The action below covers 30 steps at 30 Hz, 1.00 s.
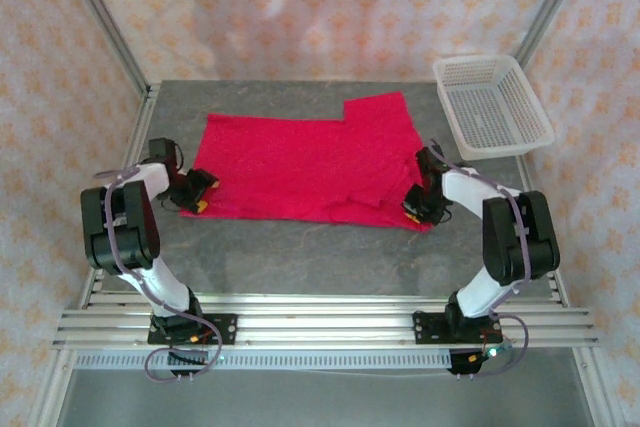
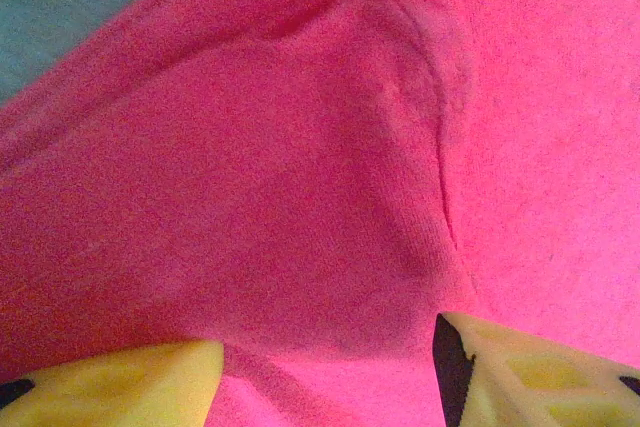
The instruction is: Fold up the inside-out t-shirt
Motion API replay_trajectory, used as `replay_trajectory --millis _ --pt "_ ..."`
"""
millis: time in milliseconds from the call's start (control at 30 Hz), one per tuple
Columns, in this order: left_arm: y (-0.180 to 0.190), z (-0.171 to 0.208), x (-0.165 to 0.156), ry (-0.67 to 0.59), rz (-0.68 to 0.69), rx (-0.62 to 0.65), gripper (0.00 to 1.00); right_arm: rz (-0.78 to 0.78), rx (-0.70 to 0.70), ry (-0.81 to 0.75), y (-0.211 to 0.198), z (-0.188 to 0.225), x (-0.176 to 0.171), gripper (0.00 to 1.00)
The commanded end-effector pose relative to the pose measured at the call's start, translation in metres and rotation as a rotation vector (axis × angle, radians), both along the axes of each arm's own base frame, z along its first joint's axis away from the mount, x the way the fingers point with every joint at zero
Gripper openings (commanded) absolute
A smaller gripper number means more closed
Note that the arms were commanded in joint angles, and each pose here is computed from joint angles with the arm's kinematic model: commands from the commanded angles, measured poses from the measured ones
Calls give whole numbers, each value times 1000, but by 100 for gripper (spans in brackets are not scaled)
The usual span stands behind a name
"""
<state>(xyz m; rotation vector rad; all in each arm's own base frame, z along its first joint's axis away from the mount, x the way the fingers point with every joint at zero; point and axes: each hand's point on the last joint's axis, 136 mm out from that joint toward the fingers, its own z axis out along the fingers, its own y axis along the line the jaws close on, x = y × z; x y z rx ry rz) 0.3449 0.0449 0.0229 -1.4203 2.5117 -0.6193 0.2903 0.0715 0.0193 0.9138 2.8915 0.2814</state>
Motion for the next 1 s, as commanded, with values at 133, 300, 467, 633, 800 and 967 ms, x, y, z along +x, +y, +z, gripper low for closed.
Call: replay_trajectory --millis 133,300,467,633,800,967 --pt "26 -31 -51 198 7 100 61 19 -183 102 -34 -14 -30 5" --pt "35 -20 -60 211 6 174 61 38 -247 138 -47 -12 -41 4" --pt "18 1 -47 139 -22 156 62 84 -226 34 -25 26 -16 6" --pt "-12 37 -29 74 -131 219 63 136 -162 -103 17 71 11 19" --pt "-16 62 -25 39 -157 286 64 180 -93 -151 61 76 25 34" --pt "-14 68 -27 30 -162 300 64 202 -40 -119 89 56 31 42"
